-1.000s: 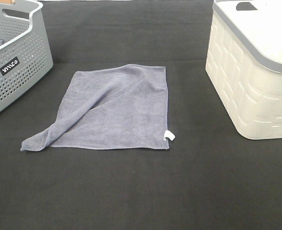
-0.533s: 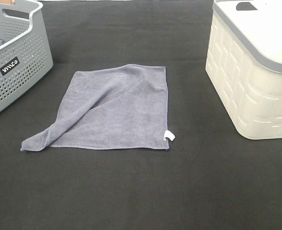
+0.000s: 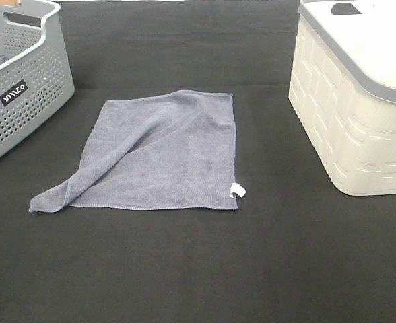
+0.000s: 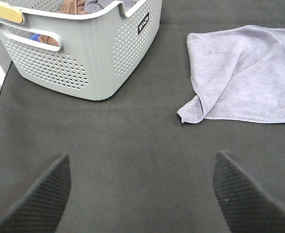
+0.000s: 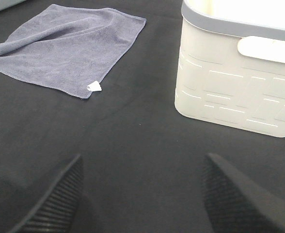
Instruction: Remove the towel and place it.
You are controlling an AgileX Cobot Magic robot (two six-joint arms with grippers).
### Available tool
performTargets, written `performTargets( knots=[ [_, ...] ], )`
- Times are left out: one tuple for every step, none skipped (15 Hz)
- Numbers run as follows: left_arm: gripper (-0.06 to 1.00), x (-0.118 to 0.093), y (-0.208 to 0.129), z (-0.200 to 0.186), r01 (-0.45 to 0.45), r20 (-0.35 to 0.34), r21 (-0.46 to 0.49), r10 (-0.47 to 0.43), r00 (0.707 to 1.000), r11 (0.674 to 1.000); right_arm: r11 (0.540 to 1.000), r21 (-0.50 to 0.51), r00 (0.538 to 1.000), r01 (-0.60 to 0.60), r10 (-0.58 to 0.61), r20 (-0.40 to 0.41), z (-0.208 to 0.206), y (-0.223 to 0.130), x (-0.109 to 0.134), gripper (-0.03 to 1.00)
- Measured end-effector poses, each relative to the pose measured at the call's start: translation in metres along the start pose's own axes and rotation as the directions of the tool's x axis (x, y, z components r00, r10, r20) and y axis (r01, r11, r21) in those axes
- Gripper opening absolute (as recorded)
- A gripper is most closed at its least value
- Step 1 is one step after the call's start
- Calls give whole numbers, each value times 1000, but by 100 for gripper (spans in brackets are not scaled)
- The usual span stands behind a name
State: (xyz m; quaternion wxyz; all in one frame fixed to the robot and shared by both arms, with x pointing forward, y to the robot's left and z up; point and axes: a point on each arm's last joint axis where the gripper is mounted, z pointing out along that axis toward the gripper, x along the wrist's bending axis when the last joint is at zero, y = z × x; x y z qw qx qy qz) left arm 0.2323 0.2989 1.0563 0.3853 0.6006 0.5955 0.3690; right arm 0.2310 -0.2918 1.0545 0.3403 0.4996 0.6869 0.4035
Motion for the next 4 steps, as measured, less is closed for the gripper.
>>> performTargets(
  knots=[
    [75,0,0,0,0,0,0,0,1000,1000,1000,0,1000,0,0,0,0,0,0,68],
    [75,0,0,0,0,0,0,0,1000,1000,1000,0,1000,0,0,0,0,0,0,68],
    [75,0,0,0,0,0,0,0,1000,1000,1000,0,1000,0,0,0,0,0,0,68],
    [75,0,0,0,0,0,0,0,1000,1000,1000,0,1000,0,0,0,0,0,0,68]
  ],
)
